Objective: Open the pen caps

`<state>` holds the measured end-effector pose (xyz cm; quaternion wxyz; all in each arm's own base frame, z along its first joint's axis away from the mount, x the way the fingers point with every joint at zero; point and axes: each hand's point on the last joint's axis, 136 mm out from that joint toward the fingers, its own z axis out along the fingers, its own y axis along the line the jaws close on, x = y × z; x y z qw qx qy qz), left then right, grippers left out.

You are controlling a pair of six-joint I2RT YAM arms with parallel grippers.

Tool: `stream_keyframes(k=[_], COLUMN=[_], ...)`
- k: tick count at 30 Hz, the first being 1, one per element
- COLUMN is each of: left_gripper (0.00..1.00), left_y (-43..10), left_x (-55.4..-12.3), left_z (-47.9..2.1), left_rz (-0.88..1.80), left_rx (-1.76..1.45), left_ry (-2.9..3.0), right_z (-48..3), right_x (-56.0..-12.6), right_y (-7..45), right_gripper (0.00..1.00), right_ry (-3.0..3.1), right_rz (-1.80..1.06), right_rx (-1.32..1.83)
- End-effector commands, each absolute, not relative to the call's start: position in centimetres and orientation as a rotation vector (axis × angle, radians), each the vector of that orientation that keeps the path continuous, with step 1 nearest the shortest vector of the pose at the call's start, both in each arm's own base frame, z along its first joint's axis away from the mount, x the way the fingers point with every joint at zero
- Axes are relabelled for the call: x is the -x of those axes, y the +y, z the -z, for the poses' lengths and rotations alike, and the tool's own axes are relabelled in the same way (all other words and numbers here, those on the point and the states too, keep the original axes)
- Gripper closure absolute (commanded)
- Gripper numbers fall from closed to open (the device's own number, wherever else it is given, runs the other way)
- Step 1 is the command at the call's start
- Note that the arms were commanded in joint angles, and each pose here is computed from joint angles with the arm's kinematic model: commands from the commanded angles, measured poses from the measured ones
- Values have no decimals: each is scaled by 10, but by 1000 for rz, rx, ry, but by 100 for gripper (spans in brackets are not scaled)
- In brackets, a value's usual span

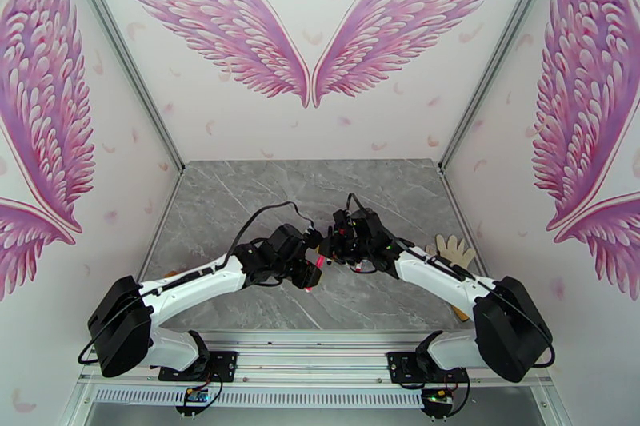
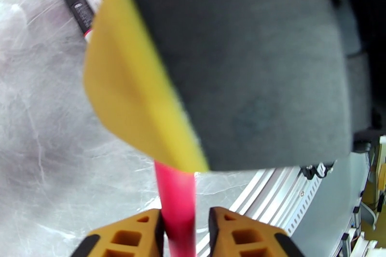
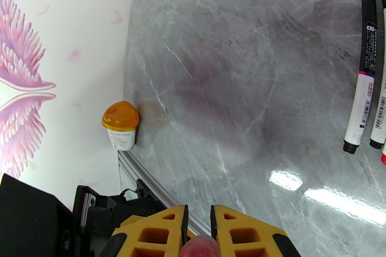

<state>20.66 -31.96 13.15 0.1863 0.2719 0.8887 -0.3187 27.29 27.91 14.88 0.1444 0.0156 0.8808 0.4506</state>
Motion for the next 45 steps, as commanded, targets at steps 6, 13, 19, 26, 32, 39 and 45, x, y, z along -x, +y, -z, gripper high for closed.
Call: stream_keyframes(k=[6, 13, 19, 26, 32, 39, 45], left_gripper=[50, 44, 41, 63, 77, 84, 86], left_y=[-317, -316, -321, -320, -319, -316, -324], left_x=[-200, -200, -200, -206, -208, -200, -182], left_z=[-139, -137, -137, -137, -136, -132, -139], left_rz=[1043, 1050, 1076, 1050, 1044, 1002, 1135], left_rx=[-768, -779, -787, -760, -730, -773, -840], left_ry=[2464, 2456, 2448, 2448, 2448, 2467, 2447], right_z=[-184, -193, -197, -188, -186, -189, -194], right_x=[-268, -266, -266, -268, -270, -275, -286], right_y=[284, 288, 291, 283, 278, 266, 253], right_gripper=[88, 88, 88, 88, 88, 90, 90], right_ry=[2455, 2436, 2429, 2458, 2451, 2434, 2381], right_rz=[-1366, -1411, -1434, -1359, -1329, -1253, -1184], right_rx=[33, 40, 49, 9, -33, -91, -156])
